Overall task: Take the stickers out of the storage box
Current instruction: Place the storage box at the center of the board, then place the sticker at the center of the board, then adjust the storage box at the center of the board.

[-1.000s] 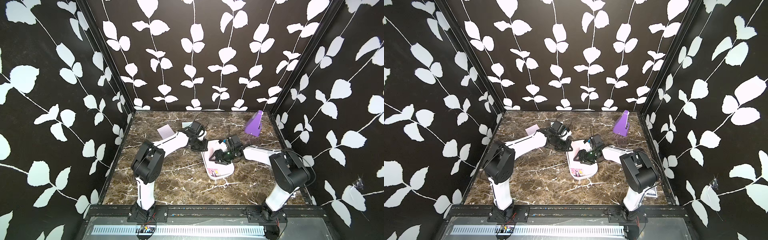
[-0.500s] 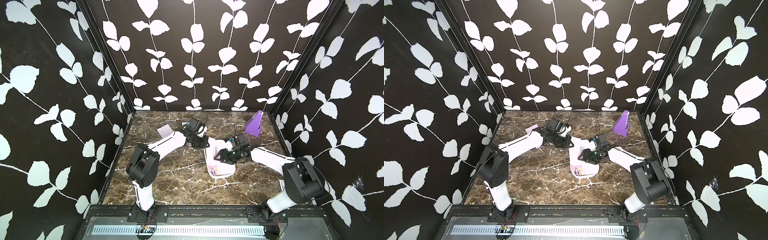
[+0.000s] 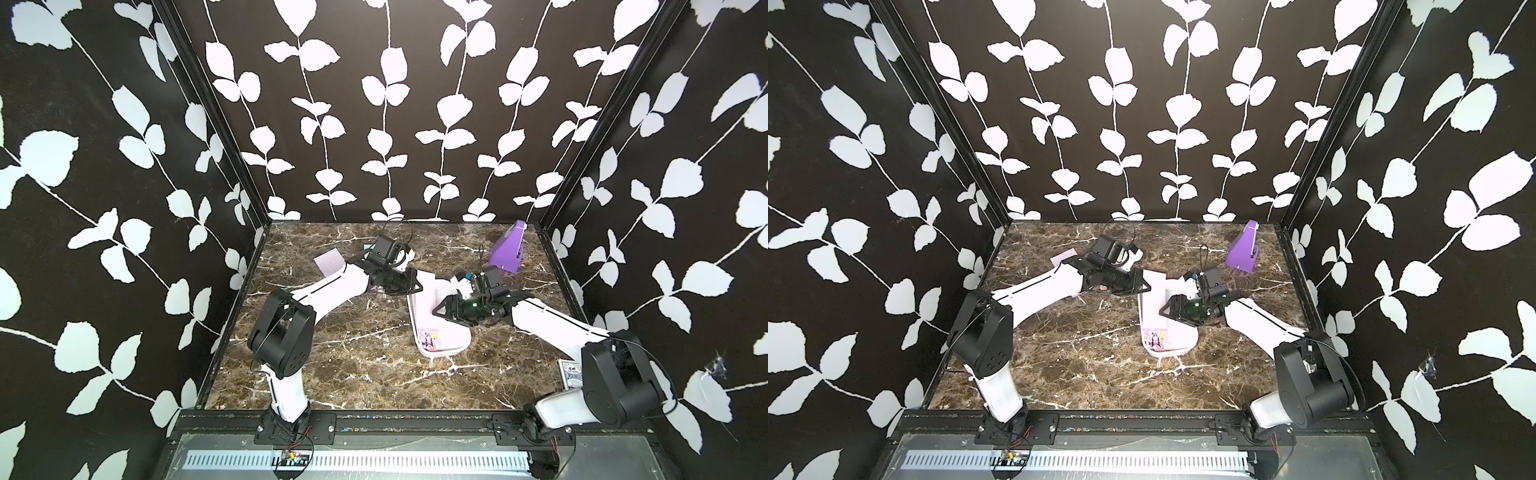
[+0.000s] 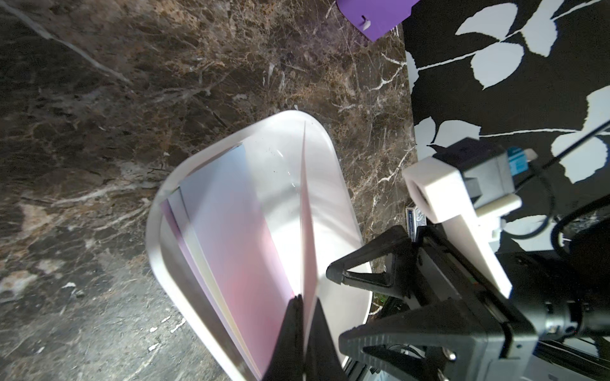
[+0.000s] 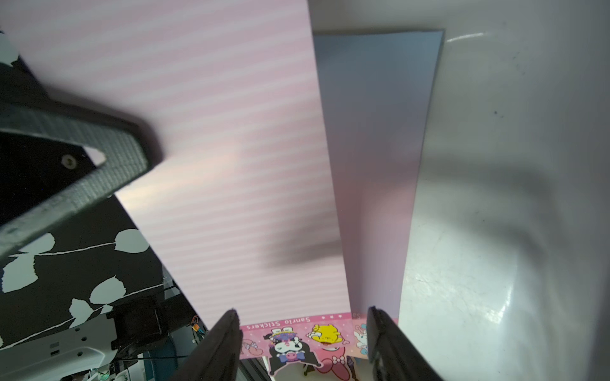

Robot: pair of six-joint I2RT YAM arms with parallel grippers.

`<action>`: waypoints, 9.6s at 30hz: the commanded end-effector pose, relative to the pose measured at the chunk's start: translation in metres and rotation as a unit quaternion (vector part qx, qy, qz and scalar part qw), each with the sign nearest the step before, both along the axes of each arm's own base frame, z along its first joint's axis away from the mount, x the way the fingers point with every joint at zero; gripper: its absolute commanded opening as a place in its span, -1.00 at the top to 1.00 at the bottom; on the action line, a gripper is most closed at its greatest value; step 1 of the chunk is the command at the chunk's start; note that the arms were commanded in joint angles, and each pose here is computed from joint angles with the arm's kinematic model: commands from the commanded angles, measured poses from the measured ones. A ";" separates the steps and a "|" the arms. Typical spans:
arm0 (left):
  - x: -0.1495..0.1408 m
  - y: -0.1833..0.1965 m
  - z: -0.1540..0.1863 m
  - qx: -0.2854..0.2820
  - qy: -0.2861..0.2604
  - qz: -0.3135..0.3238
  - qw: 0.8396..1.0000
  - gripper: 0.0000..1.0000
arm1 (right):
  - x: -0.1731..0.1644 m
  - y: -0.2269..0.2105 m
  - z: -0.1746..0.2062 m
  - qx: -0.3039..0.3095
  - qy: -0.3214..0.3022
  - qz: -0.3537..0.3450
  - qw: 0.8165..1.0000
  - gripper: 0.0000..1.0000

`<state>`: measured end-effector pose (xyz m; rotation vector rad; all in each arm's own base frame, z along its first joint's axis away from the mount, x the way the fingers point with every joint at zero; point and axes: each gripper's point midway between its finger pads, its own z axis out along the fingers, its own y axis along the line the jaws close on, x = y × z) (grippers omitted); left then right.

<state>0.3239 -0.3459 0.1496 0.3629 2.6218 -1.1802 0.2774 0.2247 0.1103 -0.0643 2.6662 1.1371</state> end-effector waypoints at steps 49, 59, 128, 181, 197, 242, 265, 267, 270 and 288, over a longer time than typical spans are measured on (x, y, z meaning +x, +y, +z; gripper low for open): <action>0.014 0.025 0.032 -0.150 0.037 0.039 0.987 0.74 | 0.002 0.017 0.053 0.148 -0.035 0.021 0.988 1.00; 0.018 0.034 0.034 -0.136 0.026 0.047 0.989 0.32 | 0.003 0.018 0.058 0.148 -0.037 0.023 0.988 1.00; -0.011 0.096 0.012 -0.030 0.012 0.085 0.996 0.03 | 0.219 0.052 -0.033 0.009 -0.010 -0.016 1.000 0.39; 0.001 0.015 -0.029 0.156 -0.009 0.000 0.988 0.21 | 0.049 -0.017 -0.002 -0.035 -0.031 -0.008 0.999 0.17; 0.005 0.008 -0.045 0.175 -0.010 0.003 0.985 0.20 | 0.039 -0.005 -0.027 -0.043 -0.005 0.004 0.999 0.05; 0.004 0.017 -0.060 0.291 -0.021 -0.004 0.957 0.05 | 0.033 0.002 -0.080 -0.106 0.038 0.028 0.993 0.00; 0.012 -0.005 -0.036 0.287 -0.061 0.010 0.956 0.05 | 0.032 0.003 -0.076 -0.107 0.037 0.030 0.993 0.00; 0.011 0.000 -0.044 0.304 -0.056 0.009 0.951 0.05 | 0.032 0.004 -0.075 -0.106 0.035 0.029 0.993 -0.01; 0.010 0.007 -0.053 0.322 -0.054 0.009 0.945 0.05 | 0.031 0.004 -0.073 -0.108 0.033 0.030 0.993 -0.01; 0.011 -0.002 -0.054 0.293 -0.066 0.005 0.954 0.01 | 0.028 0.006 -0.048 -0.115 0.010 0.032 0.993 -0.01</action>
